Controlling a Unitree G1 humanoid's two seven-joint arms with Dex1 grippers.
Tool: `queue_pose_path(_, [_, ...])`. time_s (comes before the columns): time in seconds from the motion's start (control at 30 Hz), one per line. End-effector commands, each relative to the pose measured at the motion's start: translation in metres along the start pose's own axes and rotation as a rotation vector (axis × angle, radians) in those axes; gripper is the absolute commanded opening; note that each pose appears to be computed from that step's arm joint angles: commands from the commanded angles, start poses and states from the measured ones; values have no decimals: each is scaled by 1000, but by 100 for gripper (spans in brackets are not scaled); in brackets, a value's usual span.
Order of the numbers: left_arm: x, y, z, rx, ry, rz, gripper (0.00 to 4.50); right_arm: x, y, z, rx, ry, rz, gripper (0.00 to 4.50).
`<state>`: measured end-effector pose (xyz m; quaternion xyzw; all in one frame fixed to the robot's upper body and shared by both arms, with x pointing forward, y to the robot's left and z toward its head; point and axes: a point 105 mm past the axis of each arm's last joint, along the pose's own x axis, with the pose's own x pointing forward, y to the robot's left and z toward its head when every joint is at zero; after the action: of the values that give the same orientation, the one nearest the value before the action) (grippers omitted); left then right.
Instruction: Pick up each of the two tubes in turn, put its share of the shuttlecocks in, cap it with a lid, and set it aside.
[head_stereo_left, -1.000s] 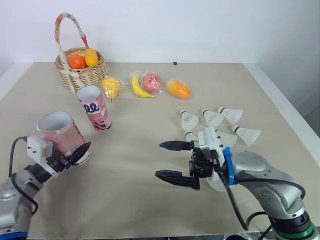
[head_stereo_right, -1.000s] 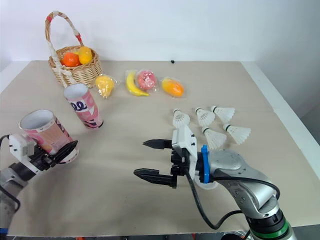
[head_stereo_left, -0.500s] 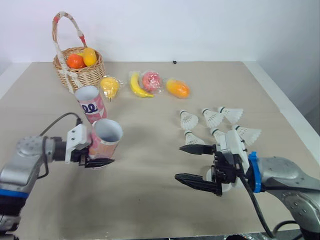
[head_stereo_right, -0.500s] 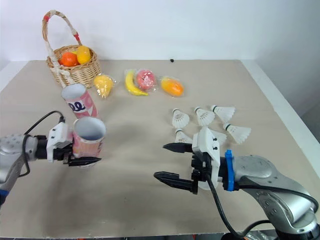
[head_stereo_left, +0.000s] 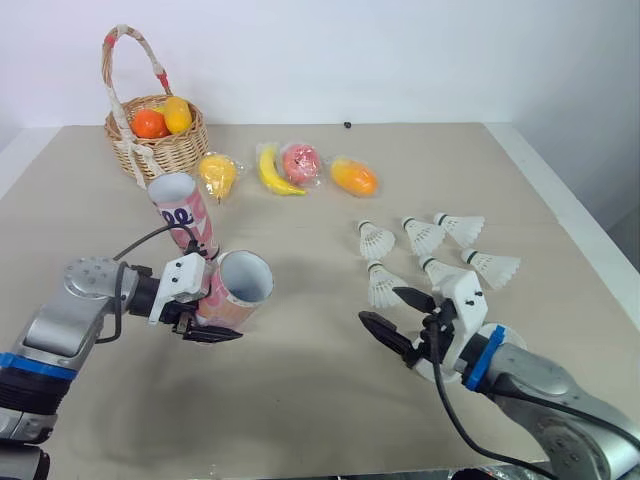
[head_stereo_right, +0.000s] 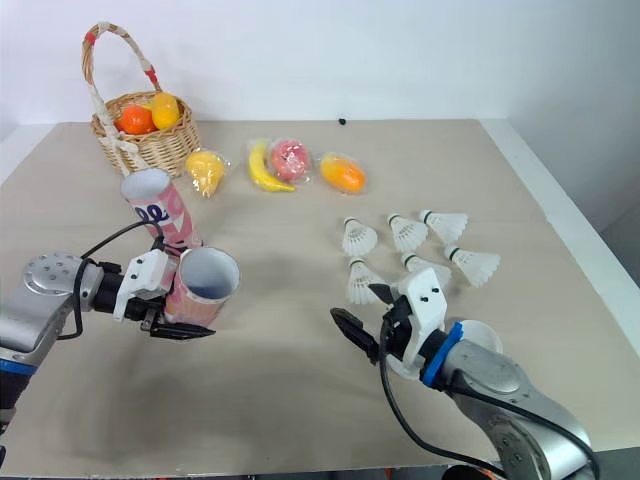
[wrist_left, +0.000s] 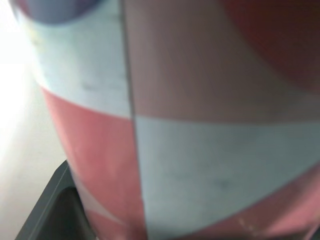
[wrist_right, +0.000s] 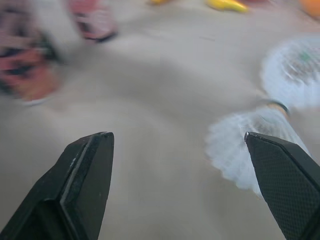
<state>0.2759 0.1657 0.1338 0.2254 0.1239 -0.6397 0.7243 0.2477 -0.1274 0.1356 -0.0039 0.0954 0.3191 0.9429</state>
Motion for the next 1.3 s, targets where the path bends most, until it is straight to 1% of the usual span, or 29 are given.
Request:
queue_pose_path(0.03, [7,-15,-2,-6,-6,-67,355,8,-5,6,-7,-24,-81,450])
queue_pose_path(0.17, [5,-23,-7,-30,9,-90,355,22,-6,1,6,-5,-122,450])
queue_pose_path(0.37, [-4,-31,-18,-51,81,-118,355,32,-5,-11,18,42,-158,450])
queue_pose_path(0.43, [-6,-32,-21,-55,98,-122,355,34,-8,-10,22,38,-181,450])
queue_pose_path(0.53, [-9,-31,-23,-54,119,-121,355,43,-18,-1,-5,8,-258,450])
queue_pose_path(0.63, [-8,-30,-21,-59,110,-119,351,47,-16,3,-7,-9,-261,366])
queue_pose_path(0.7, [-7,-29,-20,-63,104,-118,351,49,-12,2,-1,-7,-241,277])
queue_pose_path(0.73, [-7,-29,-19,-63,103,-118,351,50,-10,1,-10,-5,-233,222])
queue_pose_path(0.77, [-6,-29,-19,-63,104,-119,351,50,-8,0,-13,-2,-230,183])
queue_pose_path(0.8, [-5,-29,-19,-62,103,-118,351,51,-5,-1,-14,-1,-216,123])
queue_pose_path(0.83, [-5,-29,-19,-62,102,-118,351,51,-3,-1,-20,-1,-204,78])
queue_pose_path(0.87, [-4,-29,-18,-64,97,-118,351,50,-2,-2,-21,-1,-201,35])
queue_pose_path(0.9, [-3,-29,-17,-66,93,-119,351,50,-2,-2,-18,0,-200,8])
queue_pose_path(1.03, [-1,-29,-14,-65,87,-119,351,46,0,-4,-60,7,-176,8])
queue_pose_path(1.1, [0,-29,-12,-66,85,-121,351,42,9,3,-86,-16,-96,8])
queue_pose_path(1.2, [2,-30,-11,-70,87,-131,351,32,19,36,-193,-119,52,8])
queue_pose_path(1.3, [2,-29,-9,-75,92,-140,351,16,29,69,-351,-181,238,8])
